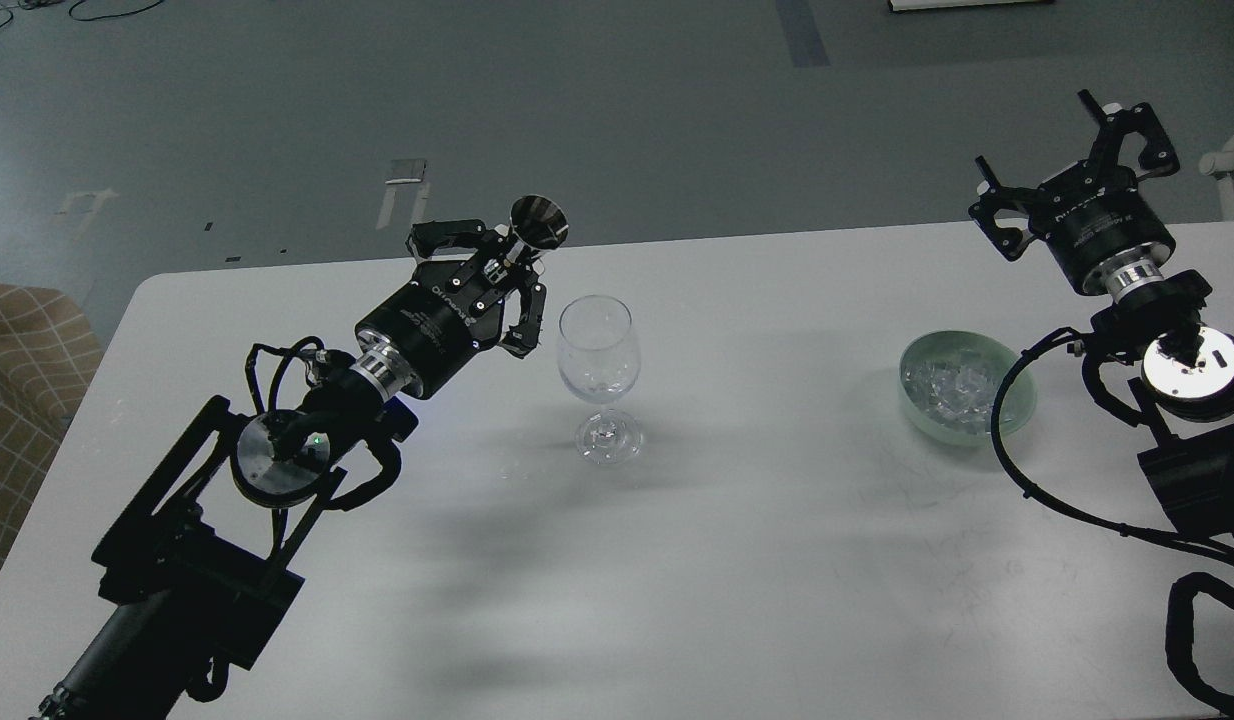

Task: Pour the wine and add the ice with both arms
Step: 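Lift the jigger with the left gripper and carry it toward the wine glass, then tilt the jigger over the wine glass with the left gripper to pour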

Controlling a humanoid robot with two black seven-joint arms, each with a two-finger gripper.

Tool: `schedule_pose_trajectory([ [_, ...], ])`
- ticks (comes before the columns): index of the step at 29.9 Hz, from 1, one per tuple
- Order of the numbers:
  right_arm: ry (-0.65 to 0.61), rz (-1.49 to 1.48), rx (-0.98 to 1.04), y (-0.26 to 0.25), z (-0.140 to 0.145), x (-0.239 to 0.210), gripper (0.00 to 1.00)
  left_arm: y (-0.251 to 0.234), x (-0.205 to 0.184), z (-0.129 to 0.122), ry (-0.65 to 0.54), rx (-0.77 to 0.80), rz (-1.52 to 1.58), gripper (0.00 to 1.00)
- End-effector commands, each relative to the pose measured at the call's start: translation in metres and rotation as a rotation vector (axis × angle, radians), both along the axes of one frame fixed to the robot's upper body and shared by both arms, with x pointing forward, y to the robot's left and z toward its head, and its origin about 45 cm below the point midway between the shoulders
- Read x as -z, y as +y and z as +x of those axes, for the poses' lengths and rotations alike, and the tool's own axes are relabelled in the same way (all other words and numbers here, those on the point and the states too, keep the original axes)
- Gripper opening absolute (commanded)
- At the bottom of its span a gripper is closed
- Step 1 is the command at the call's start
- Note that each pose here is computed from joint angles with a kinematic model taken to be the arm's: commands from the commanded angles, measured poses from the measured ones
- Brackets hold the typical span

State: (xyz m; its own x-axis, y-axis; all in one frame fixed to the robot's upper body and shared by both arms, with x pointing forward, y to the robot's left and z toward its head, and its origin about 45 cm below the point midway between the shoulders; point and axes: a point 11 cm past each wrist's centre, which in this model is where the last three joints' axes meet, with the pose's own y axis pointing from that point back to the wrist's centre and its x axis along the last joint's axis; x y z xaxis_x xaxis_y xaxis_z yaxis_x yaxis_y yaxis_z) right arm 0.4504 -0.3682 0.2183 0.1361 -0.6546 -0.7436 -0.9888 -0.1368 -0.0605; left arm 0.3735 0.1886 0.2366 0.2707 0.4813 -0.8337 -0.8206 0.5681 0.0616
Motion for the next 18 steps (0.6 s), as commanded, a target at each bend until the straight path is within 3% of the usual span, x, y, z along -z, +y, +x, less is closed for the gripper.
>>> schedule_pose_trajectory([
  [1,0.000,0.000,0.000,0.000,0.000,0.000,1.00,-0.002,-0.004,-0.001,-0.014,0.008,0.002,0.07],
  [18,-0.002,0.003,0.003,-0.001,0.000,-0.001,1.00,0.008,-0.003,0.000,-0.089,0.031,0.139,0.07],
])
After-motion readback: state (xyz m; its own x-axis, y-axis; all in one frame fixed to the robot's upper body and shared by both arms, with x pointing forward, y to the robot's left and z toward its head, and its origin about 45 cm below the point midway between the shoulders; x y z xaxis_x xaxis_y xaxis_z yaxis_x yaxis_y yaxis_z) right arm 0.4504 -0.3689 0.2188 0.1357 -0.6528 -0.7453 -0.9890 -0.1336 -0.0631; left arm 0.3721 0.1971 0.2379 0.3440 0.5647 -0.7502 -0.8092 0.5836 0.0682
